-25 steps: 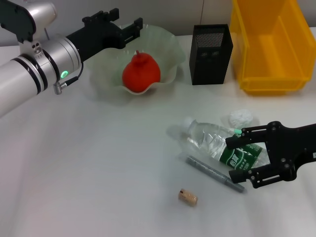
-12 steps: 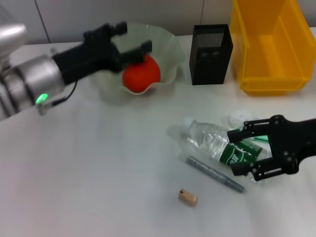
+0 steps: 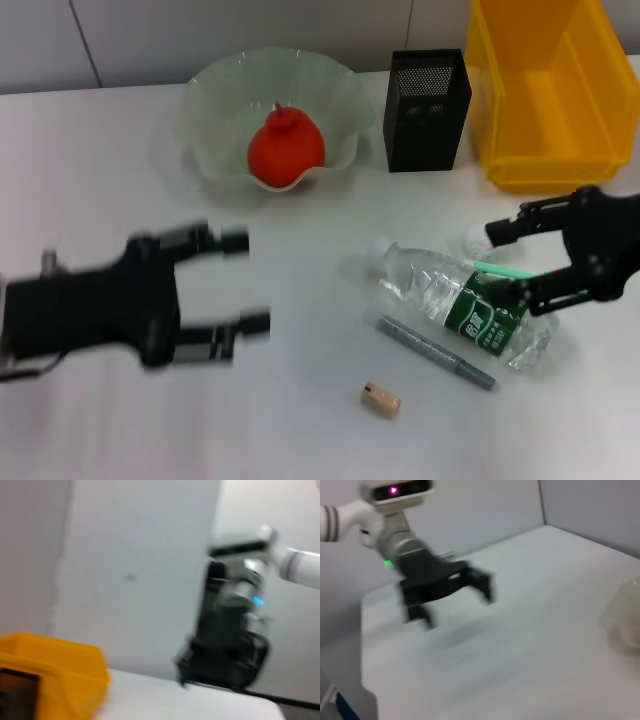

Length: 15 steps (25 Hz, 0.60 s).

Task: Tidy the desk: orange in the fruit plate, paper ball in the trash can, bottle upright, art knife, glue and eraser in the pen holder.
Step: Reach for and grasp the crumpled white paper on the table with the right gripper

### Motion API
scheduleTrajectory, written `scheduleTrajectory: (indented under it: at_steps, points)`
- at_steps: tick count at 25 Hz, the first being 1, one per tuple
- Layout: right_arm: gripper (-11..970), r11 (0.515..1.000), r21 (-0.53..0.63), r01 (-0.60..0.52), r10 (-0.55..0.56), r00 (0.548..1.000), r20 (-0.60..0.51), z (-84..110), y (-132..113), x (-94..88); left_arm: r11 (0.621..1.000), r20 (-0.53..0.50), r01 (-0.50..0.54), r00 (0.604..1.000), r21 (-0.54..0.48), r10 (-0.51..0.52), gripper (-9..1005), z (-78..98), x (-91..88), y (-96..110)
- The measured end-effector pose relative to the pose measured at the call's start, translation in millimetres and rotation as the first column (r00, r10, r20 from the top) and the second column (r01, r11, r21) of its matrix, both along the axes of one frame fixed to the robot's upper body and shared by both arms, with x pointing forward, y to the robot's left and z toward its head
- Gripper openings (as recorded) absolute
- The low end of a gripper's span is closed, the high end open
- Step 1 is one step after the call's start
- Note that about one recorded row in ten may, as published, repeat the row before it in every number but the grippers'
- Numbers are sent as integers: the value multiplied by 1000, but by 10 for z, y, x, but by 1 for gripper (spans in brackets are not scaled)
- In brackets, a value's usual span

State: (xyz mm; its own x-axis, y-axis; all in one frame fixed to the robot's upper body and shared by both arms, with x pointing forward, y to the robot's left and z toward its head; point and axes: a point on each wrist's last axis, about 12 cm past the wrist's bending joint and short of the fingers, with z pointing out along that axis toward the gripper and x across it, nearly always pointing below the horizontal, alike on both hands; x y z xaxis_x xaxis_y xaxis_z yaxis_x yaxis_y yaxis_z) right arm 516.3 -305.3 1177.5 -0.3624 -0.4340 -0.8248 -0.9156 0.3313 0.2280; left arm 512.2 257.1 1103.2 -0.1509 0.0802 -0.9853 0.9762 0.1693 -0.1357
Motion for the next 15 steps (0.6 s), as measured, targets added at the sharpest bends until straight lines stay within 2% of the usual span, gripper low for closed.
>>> scheduleTrajectory:
  at_steps: [3, 8, 15]
  points:
    - [786, 995, -89, 38, -40, 999, -23, 200, 70, 52, 997, -24, 76, 997, 26, -76, 857, -47, -148, 71]
    - [786, 957, -259, 133, -160, 983, -85, 449, 209, 204, 992, -42, 107, 994, 64, -104, 857, -108, -235, 139]
    - [786, 839, -494, 228, -349, 922, -167, 496, 383, 510, 992, -37, 97, 995, 84, -94, 856, -192, -295, 187]
